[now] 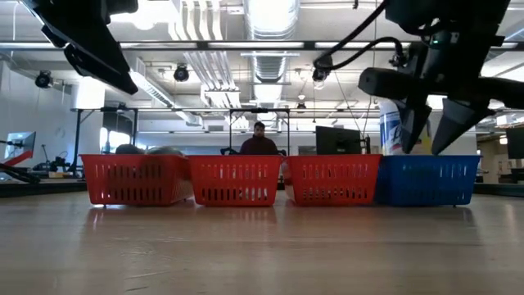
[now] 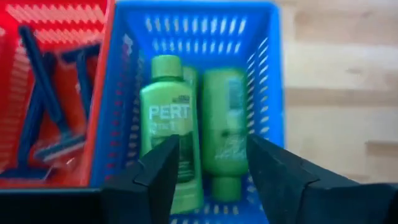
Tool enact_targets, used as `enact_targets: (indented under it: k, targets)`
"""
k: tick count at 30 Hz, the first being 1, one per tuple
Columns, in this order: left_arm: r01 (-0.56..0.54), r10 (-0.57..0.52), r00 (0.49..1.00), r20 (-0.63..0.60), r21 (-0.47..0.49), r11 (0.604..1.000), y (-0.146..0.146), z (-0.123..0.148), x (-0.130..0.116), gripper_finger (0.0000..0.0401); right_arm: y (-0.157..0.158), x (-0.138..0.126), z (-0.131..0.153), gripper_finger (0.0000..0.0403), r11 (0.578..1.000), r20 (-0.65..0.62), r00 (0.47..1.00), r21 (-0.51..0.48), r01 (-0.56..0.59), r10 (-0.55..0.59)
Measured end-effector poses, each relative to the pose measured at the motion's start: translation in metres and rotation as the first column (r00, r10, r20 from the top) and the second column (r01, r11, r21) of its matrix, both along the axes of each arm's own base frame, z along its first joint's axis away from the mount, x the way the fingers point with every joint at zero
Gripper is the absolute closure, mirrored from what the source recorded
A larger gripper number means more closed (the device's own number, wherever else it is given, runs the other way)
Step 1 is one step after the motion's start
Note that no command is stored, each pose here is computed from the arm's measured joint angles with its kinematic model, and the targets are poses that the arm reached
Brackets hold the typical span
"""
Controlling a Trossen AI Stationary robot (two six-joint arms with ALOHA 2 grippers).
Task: Pick & Place Travel size toiletries
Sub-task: Return to Home Position
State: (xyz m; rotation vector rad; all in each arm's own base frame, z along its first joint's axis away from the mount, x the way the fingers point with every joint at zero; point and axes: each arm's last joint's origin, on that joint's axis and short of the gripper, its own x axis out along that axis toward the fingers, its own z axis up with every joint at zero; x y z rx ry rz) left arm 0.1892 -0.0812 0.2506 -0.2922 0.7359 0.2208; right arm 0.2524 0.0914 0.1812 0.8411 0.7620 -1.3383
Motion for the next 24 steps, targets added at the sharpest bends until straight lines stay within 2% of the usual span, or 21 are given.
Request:
enact_targets:
  k: [3, 9, 13, 16, 18, 19, 22, 24]
  targets:
    - [0.0, 0.0, 1.0, 0.0, 0.004, 1.0, 0.0, 0.0, 0.0, 0.0142, 0.002, 0.002, 0.0, 0.0199, 0.999, 0.004, 1.0, 0.035, -0.006, 0.006]
    - [-0.002, 0.002, 1.0, 0.0, 0.002, 1.0, 0.0, 0.0, 0.0, 0.0142, 0.011, 0.011, 0.016, 0.016, 0.993, 0.024, 0.994, 0.042, -0.109, 0.108]
    - [0.0, 0.0, 1.0, 0.001, -0.002, 1.0, 0.0, 0.0, 0.0, 0.0142, 0.02, 0.021, 0.034, 0.014, 0.971, 0.047, 0.971, 0.041, -0.235, 0.233]
    - [0.001, -0.001, 1.0, 0.008, -0.007, 1.0, 0.0, 0.0, 0.001, 0.0142, 0.03, 0.033, 0.049, 0.0129, 0.928, 0.102, 0.924, 0.007, -0.372, 0.369]
    - [0.004, -0.004, 1.0, 0.006, -0.008, 1.0, -0.001, 0.0, 0.001, 0.0142, 0.037, 0.043, 0.061, 0.0126, 0.873, 0.149, 0.862, -0.021, -0.487, 0.484]
    - [0.004, -0.004, 1.0, 0.006, -0.009, 1.0, -0.001, 0.0, 0.001, 0.0142, 0.042, 0.049, 0.068, 0.0125, 0.832, 0.184, 0.815, -0.043, -0.553, 0.55]
    - [0.004, -0.004, 1.0, 0.011, -0.011, 1.0, -0.001, 0.001, 0.001, 0.0142, 0.054, 0.07, 0.09, 0.0128, 0.675, 0.297, 0.621, -0.132, -0.726, 0.725]
    - [0.004, -0.004, 1.0, 0.016, -0.014, 1.0, -0.001, 0.001, 0.001, 0.0142, 0.058, 0.079, 0.107, 0.0134, 0.585, 0.322, 0.507, -0.227, -0.778, 0.799]
